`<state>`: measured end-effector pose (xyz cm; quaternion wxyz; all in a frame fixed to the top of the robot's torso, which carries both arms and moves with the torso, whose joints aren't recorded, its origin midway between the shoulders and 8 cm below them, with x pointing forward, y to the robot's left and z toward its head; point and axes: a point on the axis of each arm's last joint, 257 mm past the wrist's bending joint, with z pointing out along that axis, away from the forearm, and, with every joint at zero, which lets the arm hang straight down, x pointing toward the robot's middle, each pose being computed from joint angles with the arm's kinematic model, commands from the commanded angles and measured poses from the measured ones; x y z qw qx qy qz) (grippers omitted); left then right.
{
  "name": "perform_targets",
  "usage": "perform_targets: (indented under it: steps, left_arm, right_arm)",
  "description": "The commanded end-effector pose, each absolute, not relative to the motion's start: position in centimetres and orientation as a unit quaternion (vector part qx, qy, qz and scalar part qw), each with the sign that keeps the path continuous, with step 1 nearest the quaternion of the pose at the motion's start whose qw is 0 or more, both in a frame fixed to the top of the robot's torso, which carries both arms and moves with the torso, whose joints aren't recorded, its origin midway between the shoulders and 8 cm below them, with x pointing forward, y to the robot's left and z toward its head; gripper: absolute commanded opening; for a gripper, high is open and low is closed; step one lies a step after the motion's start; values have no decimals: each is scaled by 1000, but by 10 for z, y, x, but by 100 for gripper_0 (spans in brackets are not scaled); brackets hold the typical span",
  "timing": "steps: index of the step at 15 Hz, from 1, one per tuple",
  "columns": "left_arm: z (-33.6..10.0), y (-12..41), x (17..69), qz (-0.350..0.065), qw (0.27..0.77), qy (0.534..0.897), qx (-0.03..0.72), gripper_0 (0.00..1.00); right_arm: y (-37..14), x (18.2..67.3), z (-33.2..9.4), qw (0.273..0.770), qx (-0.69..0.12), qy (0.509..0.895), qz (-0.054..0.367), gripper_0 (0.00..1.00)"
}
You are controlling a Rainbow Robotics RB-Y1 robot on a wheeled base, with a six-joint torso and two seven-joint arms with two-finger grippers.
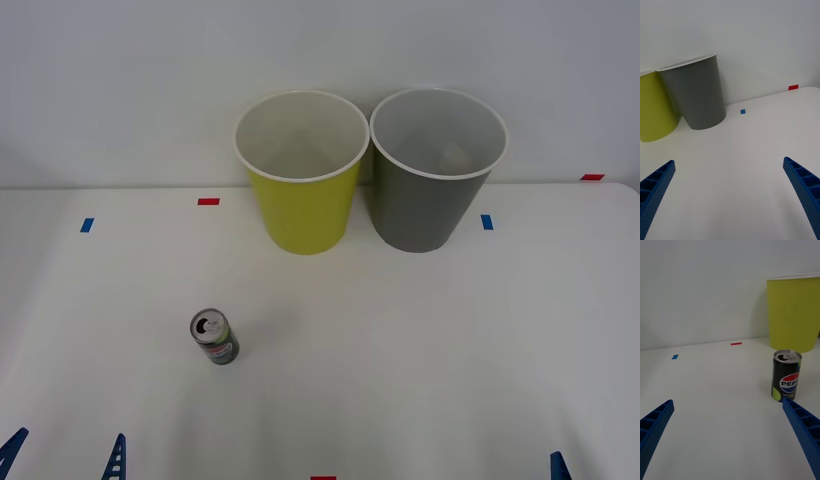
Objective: Put cans in the gray bin and PET bottles in the light green bin.
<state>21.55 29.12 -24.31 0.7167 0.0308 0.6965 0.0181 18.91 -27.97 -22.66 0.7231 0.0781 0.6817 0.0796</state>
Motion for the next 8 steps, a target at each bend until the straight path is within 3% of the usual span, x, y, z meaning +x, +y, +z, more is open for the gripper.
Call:
perform_targets:
  steps: [1,4,8]
  left_arm:
    - [-260,287,215,13,705,709,30,100]
    - [-257,283,216,8,712,701,38,100]
    - [-261,274,227,-20,713,690,125,100]
  right_arm:
    - [-280,189,-227,723,78,682,80,100]
    - [-280,189,-227,723,78,682,80,100]
    - [-280,189,-227,723,78,682,80,100]
